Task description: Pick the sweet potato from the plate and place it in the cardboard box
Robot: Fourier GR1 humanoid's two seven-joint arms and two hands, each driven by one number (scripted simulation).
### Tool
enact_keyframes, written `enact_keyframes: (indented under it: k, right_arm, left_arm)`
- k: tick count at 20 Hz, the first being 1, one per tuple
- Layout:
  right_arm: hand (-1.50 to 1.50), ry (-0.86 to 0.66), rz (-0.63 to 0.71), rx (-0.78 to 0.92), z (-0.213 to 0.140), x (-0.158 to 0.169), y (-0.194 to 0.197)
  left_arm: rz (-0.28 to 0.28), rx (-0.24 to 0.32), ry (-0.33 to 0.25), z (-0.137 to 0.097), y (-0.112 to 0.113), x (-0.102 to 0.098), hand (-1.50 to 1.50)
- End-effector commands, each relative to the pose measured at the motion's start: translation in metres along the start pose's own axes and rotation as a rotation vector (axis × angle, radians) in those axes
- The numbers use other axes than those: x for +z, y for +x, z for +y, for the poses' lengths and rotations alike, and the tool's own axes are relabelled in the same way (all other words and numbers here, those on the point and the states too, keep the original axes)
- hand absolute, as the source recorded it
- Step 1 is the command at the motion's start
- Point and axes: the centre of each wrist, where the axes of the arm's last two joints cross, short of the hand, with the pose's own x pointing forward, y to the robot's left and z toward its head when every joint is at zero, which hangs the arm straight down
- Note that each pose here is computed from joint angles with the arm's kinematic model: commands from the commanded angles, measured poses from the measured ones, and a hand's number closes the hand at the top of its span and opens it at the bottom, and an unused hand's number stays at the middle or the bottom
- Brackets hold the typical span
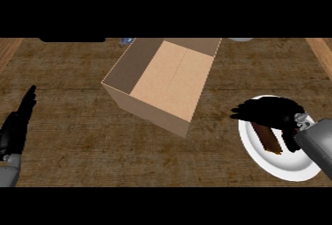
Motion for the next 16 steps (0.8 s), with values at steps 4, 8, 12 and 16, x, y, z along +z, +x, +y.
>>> enact_keyframes:
  k: [4,8,12,16]
  right_arm:
    - [-1.50,0.128,0.044,0.041,0.019,-0.015,0.018]
    - [-1.50,0.122,0.092,0.034,0.050,-0.025,0.024]
    - [1.50,0.064,0.115,-0.003,0.040,-0.033,0.002]
    - [1.50,-0.089,0.055,0.116,0.038,-0.039,0.025]
  left_arm:
    - [0.007,0.003,0.002,-0.014,-0.004,0.008,0.00]
    - [-0.012,-0.015,0.010,0.008,0.009,-0.002,0.00]
    - [-0.011,-0.010,0.005,-0.013,-0.015,0.013,0.00]
    - [0.000,-0.013,-0.001,0.004,-0.012,0.009,0.00]
